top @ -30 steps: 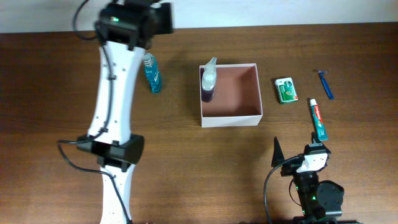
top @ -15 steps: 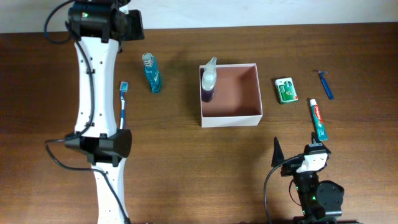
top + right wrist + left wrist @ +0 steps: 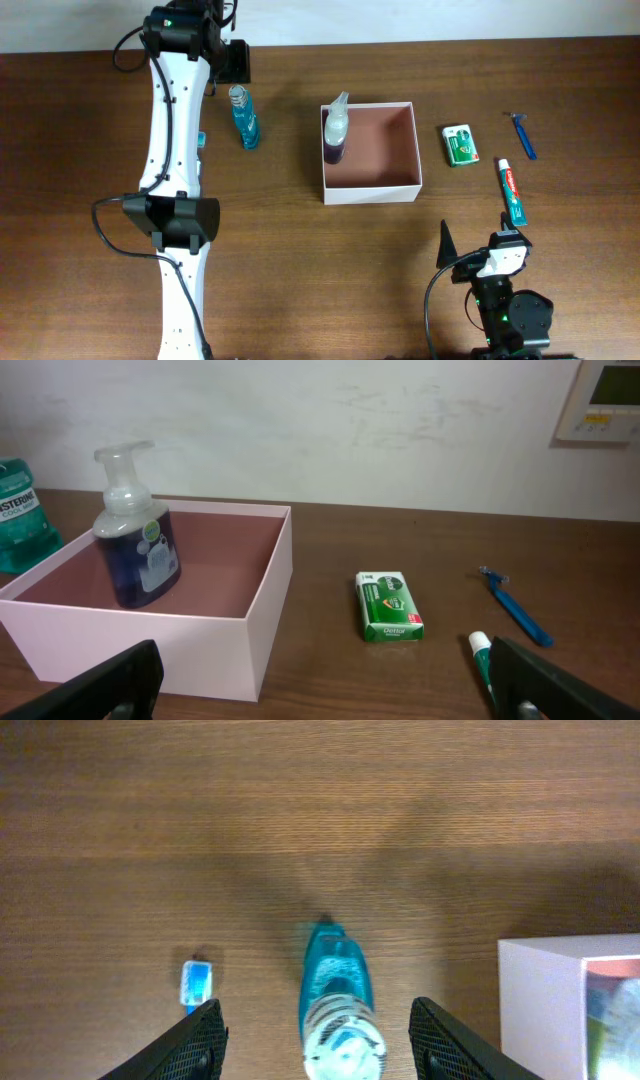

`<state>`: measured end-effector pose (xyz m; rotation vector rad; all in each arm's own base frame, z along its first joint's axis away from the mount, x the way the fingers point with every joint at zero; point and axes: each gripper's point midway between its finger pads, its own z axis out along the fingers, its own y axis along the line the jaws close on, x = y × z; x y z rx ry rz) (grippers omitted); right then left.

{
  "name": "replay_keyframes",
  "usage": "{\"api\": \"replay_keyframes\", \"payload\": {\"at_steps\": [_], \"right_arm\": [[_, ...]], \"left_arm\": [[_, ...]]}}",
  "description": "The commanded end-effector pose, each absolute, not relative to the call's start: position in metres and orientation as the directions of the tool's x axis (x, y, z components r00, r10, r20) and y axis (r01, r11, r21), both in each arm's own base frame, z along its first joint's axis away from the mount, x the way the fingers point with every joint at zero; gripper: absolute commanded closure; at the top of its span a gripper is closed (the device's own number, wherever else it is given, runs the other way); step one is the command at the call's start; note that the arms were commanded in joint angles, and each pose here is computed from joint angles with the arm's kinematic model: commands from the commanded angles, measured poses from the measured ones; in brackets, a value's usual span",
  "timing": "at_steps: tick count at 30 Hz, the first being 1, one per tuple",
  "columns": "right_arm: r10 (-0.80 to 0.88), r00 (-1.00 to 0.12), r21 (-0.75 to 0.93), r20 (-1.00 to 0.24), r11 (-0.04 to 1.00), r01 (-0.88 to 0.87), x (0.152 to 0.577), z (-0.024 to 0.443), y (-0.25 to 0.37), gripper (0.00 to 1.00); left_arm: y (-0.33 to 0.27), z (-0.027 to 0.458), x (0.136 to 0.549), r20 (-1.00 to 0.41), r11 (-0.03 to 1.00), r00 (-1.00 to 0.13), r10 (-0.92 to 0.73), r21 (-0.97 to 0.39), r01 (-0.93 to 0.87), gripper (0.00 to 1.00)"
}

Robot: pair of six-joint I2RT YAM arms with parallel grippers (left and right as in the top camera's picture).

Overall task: Pack container
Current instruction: 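Lower the left gripper and close it on the mouthwash bottle cap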

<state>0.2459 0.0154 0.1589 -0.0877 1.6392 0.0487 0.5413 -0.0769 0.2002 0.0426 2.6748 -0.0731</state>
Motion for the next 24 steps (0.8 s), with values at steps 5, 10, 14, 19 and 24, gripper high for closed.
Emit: {"api": "replay_keyframes", "payload": {"at_steps": [5, 10, 14, 19, 24], "right_arm": [[-0.028, -0.068, -0.022, -0.997, 0.996, -0.088, 0.246, 0.158, 0.016, 0.01], [-0.027, -0.068, -0.021, -0.997, 0.996, -0.088, 0.246, 0.158, 0.016, 0.01], [-0.027, -0.068, -0.021, -0.997, 0.996, -0.087, 0.246, 0.158, 0.016, 0.01], [-0.028, -0.068, -0.022, -0.997, 0.996, -0.088, 0.246, 0.158, 0.016, 0.01], [-0.028, -0.068, -0.022, -0.997, 0.996, -0.088, 0.245, 0.158, 0.016, 0.01]], "left_arm": [[-0.087, 0.177, 0.538, -0.393, 0.993, -0.917, 0.063, -0.064, 0.096, 0.40], [-0.088, 0.157, 0.533, -0.338, 0.994, -0.939, 0.069, -0.061, 0.095, 0.39], [-0.091, 0.142, 0.531, -0.300, 0.993, -0.951, 0.076, -0.059, 0.098, 0.39], [-0.092, 0.132, 0.530, -0.277, 0.993, -0.957, 0.079, -0.057, 0.099, 0.39], [-0.092, 0.131, 0.530, -0.276, 0.993, -0.958, 0.080, -0.057, 0.100, 0.40]]}}
